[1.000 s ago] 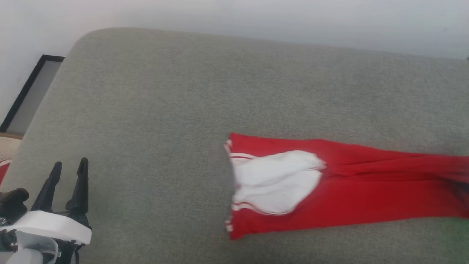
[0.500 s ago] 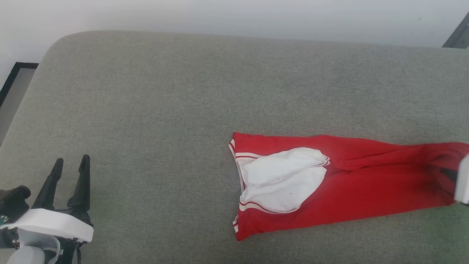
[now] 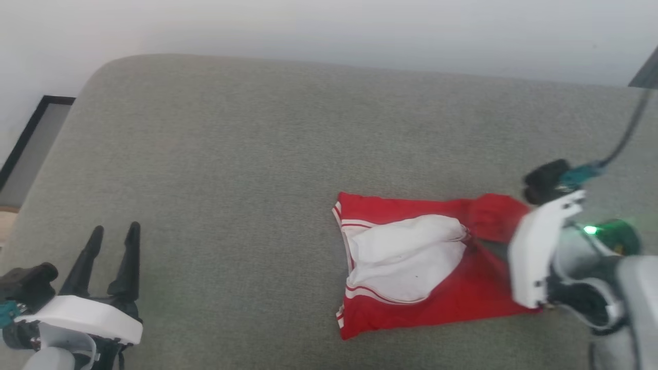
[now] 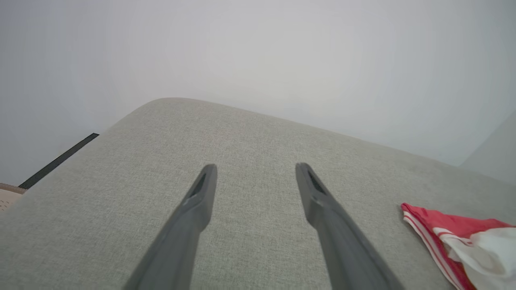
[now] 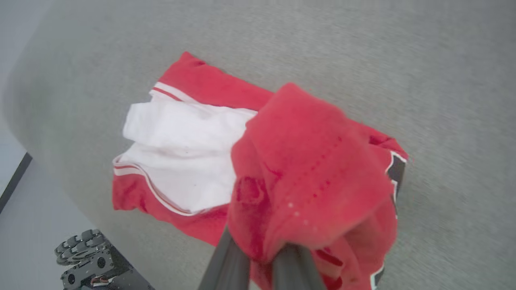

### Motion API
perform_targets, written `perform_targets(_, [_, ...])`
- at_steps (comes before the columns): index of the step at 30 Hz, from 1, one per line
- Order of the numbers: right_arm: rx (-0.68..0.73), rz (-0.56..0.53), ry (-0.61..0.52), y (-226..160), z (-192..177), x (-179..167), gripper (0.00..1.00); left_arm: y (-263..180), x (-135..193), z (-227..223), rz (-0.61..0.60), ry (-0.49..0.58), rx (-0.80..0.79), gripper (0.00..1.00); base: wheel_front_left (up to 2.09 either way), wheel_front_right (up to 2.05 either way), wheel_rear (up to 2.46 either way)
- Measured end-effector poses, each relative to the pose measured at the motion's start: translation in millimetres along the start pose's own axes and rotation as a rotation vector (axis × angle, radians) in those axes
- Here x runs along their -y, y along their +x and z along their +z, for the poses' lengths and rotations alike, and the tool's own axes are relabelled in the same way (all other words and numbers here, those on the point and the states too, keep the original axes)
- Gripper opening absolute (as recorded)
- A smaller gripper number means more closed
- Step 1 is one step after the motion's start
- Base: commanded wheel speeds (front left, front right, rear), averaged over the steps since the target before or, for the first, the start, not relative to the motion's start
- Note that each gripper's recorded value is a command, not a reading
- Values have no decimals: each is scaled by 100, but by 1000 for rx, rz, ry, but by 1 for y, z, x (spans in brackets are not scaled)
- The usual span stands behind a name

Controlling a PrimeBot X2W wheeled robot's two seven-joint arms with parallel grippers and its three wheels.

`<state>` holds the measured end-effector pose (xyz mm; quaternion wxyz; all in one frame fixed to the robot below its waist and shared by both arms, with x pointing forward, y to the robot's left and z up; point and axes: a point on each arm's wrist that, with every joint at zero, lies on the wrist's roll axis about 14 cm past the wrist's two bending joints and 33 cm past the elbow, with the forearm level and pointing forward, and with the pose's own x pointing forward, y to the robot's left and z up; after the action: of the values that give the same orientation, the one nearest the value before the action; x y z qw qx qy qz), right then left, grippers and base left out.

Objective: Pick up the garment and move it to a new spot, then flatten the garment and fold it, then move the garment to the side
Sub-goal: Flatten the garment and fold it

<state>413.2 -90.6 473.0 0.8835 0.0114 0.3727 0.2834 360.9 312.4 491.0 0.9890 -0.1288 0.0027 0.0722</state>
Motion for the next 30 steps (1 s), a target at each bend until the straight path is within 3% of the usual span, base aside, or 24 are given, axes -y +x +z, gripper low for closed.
perform_targets(7, [-28, 148, -86, 35, 5, -61, 0, -12, -7, 4, 21, 0, 8, 100, 0, 0, 0])
perform_targets(14, [-68, 209, -121, 66, -2, -91, 0, -22, -15, 10, 52, -5, 26, 100, 0, 0, 0])
perform_targets(16, [-74, 215, -125, 72, -4, -95, 30, -23, -16, 12, 55, -7, 33, 100, 0, 0, 0])
perform_targets(17, [-77, 216, -131, 74, -5, -96, 51, -24, -16, 12, 58, -7, 34, 100, 0, 0, 0])
perform_targets(18, [-76, 216, -137, 76, -5, -98, 100, -25, -17, 12, 61, -9, 35, 100, 0, 0, 0])
perform_targets(24, [-52, 241, -129, 72, 0, -104, 100, -26, -18, 18, 63, -16, 53, 100, 0, 0, 0])
perform_targets(30, [44, 211, -135, 52, 20, -89, 100, -25, -17, 19, 56, -22, 60, 100, 0, 0, 0])
